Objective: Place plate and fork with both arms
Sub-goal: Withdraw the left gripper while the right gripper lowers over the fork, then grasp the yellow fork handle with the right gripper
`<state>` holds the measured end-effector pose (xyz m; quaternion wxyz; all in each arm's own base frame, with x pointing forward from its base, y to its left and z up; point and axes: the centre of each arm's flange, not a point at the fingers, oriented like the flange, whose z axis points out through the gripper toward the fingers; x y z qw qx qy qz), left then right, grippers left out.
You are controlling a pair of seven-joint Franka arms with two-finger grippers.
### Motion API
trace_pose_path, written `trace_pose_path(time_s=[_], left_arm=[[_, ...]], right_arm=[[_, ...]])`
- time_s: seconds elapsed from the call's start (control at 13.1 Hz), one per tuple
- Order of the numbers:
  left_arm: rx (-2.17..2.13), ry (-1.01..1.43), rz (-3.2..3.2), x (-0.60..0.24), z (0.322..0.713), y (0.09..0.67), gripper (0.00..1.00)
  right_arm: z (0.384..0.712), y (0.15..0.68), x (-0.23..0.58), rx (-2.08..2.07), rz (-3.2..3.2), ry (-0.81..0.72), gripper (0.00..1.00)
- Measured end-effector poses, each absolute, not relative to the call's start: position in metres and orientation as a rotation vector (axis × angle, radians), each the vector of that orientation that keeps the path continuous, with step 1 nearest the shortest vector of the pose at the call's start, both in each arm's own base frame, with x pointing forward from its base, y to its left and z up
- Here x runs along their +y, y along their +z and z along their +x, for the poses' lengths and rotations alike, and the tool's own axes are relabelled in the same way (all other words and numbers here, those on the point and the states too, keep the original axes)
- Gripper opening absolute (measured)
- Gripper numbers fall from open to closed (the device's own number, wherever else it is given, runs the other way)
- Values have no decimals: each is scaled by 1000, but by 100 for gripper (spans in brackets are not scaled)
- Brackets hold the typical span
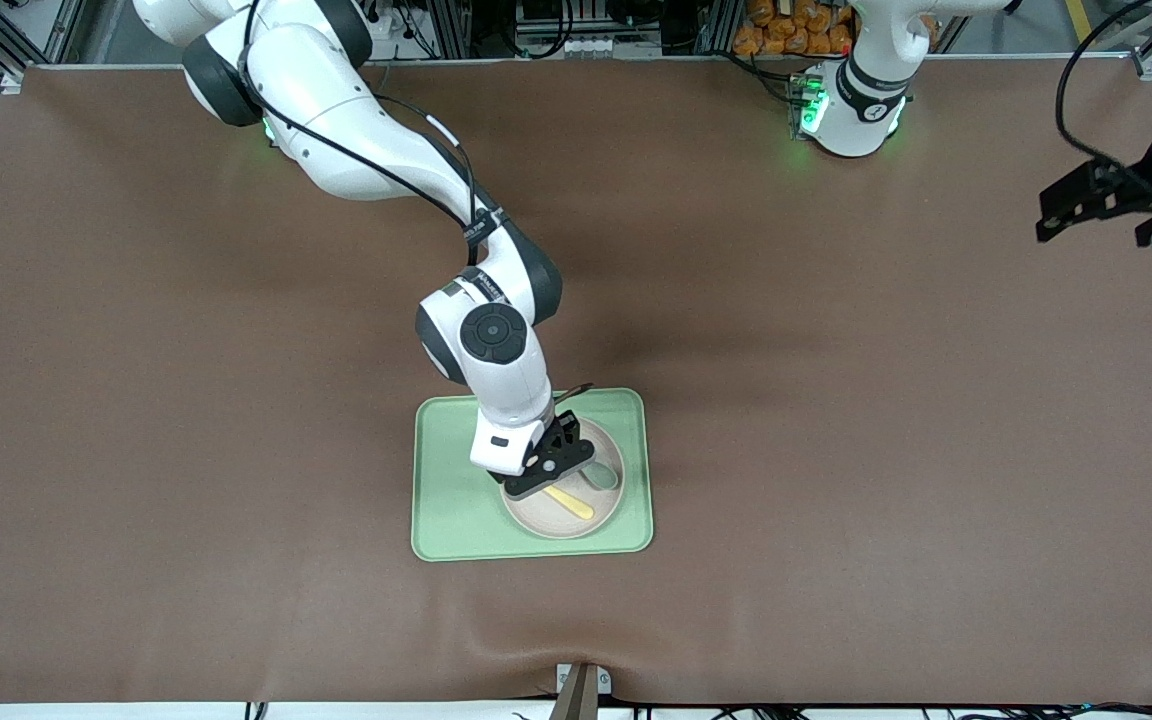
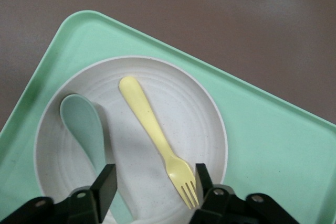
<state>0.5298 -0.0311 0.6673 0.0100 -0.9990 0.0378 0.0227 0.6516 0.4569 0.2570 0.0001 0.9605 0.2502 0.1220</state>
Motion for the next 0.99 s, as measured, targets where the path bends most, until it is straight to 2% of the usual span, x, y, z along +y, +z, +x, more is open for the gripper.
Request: trace_pose_path(time_s=[0.53,0.99], left_arm=[[232,94,-3115,-20,517,674,100],[256,88,-3113,-28,516,676,100]], right_arm=[[654,219,458,867,2988,441,59],[657,209,454,880,2968,476,51]])
